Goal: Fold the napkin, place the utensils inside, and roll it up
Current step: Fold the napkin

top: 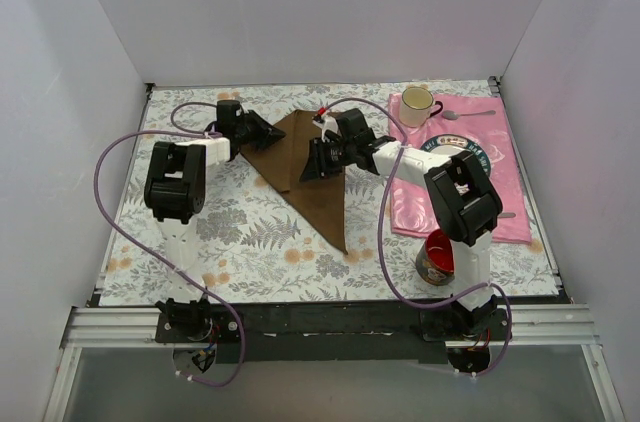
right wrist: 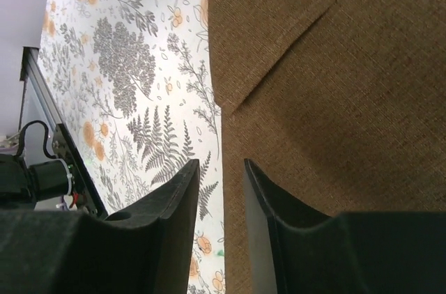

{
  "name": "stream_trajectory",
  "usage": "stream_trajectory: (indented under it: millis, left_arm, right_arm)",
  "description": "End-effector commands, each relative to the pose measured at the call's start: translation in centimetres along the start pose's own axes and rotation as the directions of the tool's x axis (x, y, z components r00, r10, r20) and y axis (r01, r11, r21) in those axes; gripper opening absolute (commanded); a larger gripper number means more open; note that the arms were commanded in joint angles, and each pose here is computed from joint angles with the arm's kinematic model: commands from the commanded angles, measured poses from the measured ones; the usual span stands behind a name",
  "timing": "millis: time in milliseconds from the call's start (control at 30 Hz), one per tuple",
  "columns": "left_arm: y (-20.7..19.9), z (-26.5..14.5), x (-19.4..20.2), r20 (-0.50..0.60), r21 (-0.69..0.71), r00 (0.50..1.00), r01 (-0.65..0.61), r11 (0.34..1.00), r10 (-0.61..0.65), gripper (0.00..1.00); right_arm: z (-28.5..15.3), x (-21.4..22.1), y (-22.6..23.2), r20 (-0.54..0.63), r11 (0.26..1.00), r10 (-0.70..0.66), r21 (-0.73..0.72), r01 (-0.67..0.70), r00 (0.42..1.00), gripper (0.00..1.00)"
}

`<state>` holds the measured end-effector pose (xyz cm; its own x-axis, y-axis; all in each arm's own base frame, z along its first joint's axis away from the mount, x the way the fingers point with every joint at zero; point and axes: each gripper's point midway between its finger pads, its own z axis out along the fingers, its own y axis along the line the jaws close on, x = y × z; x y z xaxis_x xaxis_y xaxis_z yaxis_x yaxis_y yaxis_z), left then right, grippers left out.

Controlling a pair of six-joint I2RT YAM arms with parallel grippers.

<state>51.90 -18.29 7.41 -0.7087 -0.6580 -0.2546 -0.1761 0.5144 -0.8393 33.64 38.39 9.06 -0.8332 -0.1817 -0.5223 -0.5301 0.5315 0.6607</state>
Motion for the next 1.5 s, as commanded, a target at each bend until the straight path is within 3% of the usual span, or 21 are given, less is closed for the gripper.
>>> stream_trajectory:
  millis: [0, 200, 467, 567, 700, 1067, 1467]
  left_arm:
    - [-3.1, 1.3, -3.0, 0.046, 0.127, 0.995, -0.098, 0.987, 0.093, 0.08]
    - [-1.8, 4.0, -3.4, 0.024, 0.136, 0.995, -0.097, 0.986, 0.095, 0.07]
    - [1.3, 6.2, -2.6, -0.016, 0.104, 0.998, -0.057, 0.993, 0.059, 0.06]
    - [2.3, 6.8, -2.0, -0.044, 0.097, 0.998, -0.044, 0.994, 0.049, 0.06]
    - [0.7, 6.1, -2.3, -0.036, 0.138, 0.995, -0.091, 0.986, 0.097, 0.06]
    - [-2.4, 6.7, -4.4, 0.05, 0.26, 0.991, -0.131, 0.957, 0.122, 0.06]
    - [-0.2, 9.8, -4.1, 0.055, 0.194, 0.988, -0.15, 0.969, 0.142, 0.06]
  right_arm:
    - [-0.4, -3.9, 2.6, 0.117, 0.993, -0.071, -0.091, 0.082, 0.991, 0.37]
    - [1.7, -4.6, 2.4, 0.102, 0.989, -0.042, -0.14, 0.056, 0.994, 0.29]
    - [3.6, -4.8, 1.3, 0.086, 0.989, 0.004, -0.144, 0.009, 0.996, 0.26]
    - [3.3, -4.6, 1.0, 0.085, 0.991, 0.003, -0.134, 0.008, 0.996, 0.26]
    - [1.5, -4.9, 0.9, 0.11, 0.992, 0.006, -0.124, 0.008, 0.994, 0.26]
    - [-2.9, -3.4, -0.2, 0.12, 0.999, -0.007, -0.05, 0.013, 0.993, 0.26]
    - [-3.8, -2.2, -0.5, 0.109, 0.999, -0.005, -0.038, 0.01, 0.994, 0.26]
